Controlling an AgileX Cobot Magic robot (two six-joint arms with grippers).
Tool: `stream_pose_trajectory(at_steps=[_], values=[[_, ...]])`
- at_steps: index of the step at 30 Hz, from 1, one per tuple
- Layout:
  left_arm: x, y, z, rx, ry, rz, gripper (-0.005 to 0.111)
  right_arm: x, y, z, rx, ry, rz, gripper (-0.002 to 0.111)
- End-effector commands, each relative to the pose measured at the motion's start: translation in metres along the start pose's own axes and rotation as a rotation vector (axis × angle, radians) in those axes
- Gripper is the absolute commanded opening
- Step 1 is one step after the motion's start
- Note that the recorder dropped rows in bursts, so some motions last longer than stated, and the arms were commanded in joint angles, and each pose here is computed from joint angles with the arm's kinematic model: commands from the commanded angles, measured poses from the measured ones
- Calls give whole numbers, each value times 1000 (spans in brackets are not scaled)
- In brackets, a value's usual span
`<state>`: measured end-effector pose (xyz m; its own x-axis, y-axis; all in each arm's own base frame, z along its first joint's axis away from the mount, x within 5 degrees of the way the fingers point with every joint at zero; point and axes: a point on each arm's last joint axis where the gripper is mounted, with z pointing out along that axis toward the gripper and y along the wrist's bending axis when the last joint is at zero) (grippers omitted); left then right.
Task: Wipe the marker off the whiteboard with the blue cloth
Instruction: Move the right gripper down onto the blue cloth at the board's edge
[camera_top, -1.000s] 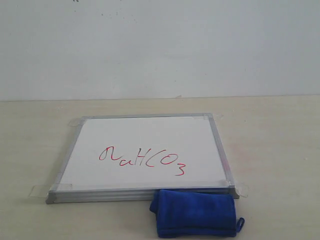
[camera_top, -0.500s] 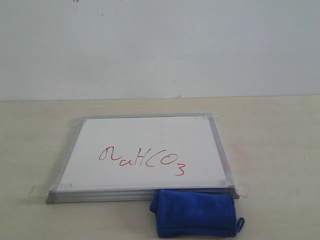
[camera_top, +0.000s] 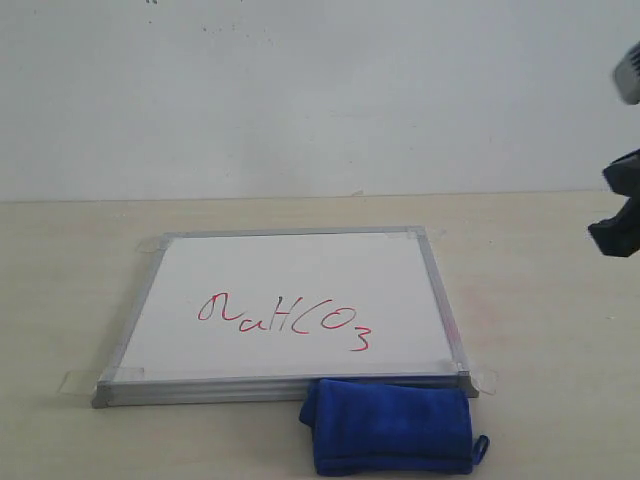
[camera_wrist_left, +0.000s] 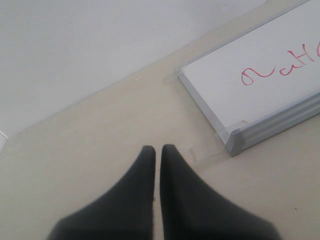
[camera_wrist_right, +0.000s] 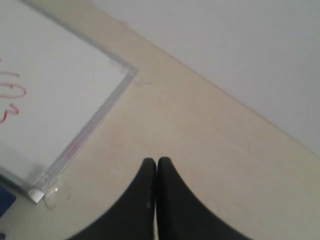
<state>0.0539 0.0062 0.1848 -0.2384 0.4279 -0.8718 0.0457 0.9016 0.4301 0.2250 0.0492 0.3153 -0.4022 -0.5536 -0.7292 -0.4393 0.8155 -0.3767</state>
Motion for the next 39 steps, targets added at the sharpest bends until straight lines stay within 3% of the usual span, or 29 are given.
stream_pose_trajectory(at_steps=[1, 6, 9, 16, 24, 39], values=[[0, 0, 0, -3, -3, 3, 4, -17, 9, 26, -142, 155, -206, 0], [0, 0, 0, -3, -3, 3, 4, -17, 34, 59, -363, 334, -435, 0], [0, 0, 0, -3, -3, 3, 4, -18, 54, 73, -480, 396, -501, 0], [0, 0, 0, -3, -3, 3, 4, -19, 107, 91, -609, 429, -629, 0], [0, 0, 0, -3, -3, 3, 4, -31, 152, 84, -649, 318, -744, 0], [0, 0, 0, -3, -3, 3, 4, -33, 156, 84, -647, 318, -644, 0]])
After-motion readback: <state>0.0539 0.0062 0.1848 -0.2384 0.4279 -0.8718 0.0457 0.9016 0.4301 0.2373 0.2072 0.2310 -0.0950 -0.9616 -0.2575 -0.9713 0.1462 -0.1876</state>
